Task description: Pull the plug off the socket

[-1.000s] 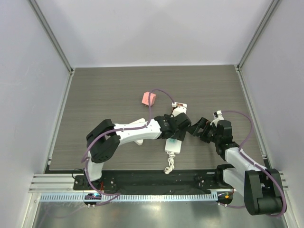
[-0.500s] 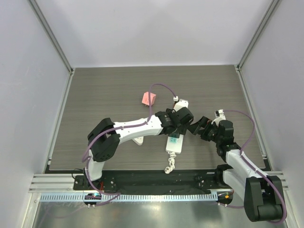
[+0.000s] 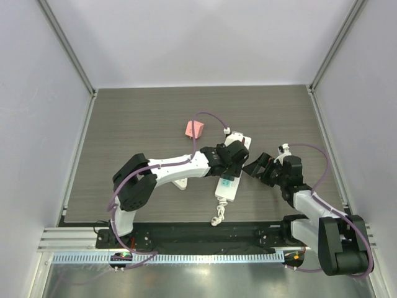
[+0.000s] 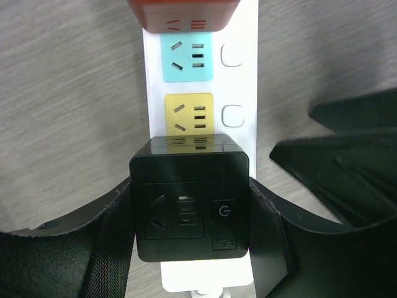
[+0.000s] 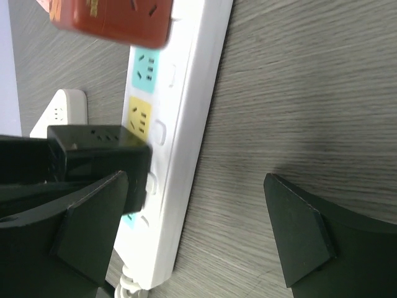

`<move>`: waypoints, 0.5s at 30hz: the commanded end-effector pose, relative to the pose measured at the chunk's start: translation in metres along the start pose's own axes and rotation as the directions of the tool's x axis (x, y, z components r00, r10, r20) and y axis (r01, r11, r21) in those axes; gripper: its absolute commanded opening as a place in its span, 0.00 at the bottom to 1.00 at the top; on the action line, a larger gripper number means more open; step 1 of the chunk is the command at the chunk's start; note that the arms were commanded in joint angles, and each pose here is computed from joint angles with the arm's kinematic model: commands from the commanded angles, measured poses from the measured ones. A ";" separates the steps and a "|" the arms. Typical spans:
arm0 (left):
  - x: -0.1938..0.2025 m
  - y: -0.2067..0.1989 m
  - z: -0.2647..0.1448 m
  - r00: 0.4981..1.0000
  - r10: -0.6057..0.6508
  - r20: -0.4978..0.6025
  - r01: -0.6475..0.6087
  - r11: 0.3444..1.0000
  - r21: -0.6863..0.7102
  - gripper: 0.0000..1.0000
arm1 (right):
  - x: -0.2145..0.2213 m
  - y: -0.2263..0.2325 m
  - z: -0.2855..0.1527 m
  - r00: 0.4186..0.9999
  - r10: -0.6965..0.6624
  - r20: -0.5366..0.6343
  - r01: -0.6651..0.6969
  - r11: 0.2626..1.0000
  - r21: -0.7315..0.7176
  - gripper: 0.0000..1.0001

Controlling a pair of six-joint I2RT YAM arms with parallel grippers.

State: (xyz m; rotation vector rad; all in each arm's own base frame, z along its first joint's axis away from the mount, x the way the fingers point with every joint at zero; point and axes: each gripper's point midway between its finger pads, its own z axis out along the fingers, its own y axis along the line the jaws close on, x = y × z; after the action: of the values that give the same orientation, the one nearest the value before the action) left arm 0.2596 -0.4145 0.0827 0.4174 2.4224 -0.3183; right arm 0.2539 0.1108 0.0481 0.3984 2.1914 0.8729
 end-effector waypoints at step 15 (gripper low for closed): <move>-0.030 -0.027 -0.055 0.976 -0.191 0.109 0.156 0.950 0.272 0.00 | -0.013 0.012 0.018 0.998 0.059 0.026 -0.057 0.995 -0.086 0.90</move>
State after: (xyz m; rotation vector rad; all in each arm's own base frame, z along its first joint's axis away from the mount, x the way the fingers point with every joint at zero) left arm 0.2350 -0.4034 0.0866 0.3604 2.4378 -0.5015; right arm 0.2708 0.1194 0.0481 0.4560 2.1579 0.9624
